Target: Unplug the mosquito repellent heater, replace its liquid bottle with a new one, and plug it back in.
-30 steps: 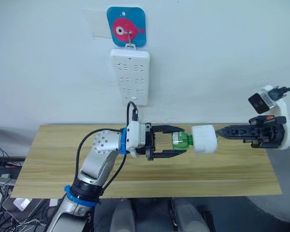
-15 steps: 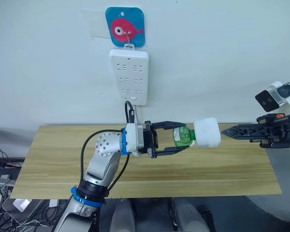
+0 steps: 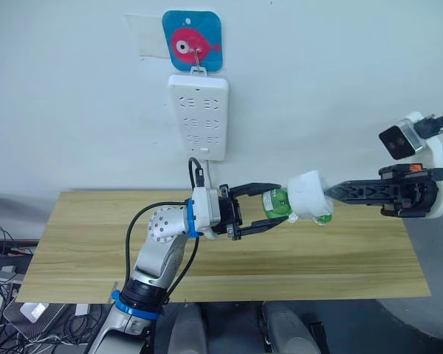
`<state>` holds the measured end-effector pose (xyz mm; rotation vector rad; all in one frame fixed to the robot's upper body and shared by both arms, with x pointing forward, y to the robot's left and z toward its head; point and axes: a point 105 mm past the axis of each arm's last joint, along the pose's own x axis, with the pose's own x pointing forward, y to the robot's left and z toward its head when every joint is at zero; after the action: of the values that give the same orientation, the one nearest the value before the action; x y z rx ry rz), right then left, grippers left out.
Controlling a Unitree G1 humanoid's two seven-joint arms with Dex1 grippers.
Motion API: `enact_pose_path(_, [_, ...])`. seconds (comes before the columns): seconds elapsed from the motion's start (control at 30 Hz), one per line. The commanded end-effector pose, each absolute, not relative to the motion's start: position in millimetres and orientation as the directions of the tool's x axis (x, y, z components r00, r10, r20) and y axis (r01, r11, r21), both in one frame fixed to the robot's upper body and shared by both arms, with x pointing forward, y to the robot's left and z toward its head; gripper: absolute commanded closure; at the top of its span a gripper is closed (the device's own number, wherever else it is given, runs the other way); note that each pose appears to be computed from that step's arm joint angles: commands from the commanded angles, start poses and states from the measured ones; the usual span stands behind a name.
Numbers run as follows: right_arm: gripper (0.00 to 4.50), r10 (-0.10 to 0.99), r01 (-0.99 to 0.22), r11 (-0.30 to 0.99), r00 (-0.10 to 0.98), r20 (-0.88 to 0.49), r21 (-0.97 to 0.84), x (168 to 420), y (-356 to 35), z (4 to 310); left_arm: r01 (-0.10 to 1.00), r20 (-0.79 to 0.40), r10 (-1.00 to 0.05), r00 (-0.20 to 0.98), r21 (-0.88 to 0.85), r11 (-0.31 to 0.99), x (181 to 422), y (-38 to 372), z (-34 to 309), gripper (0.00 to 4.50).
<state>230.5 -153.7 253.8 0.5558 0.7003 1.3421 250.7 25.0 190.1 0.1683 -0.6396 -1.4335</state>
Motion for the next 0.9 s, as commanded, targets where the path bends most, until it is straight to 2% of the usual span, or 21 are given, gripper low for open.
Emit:
enact_pose_path(0.03, [4.47, 0.985, -0.674, 0.151, 0.044, -0.166, 0.723, 221.6, -151.5, 254.1, 0.831, 0.341, -0.934, -0.102, 0.545, 0.109, 230.7, 10.6, 205.1, 2.27])
enact_pose_path(0.6, [4.47, 0.981, -0.622, 0.183, 0.063, -0.184, 0.761, 226.8, -163.2, 257.2, 0.82, 0.37, -0.924, -0.091, 0.555, 0.142, 232.3, 10.1, 210.1, 2.27])
enact_pose_path(0.9, [4.47, 0.985, -0.656, 0.136, 0.009, -0.172, 0.743, 223.1, -149.4, 255.6, 0.816, 0.364, -0.926, -0.097, 0.561, 0.136, 233.3, 8.2, 210.5, 2.27])
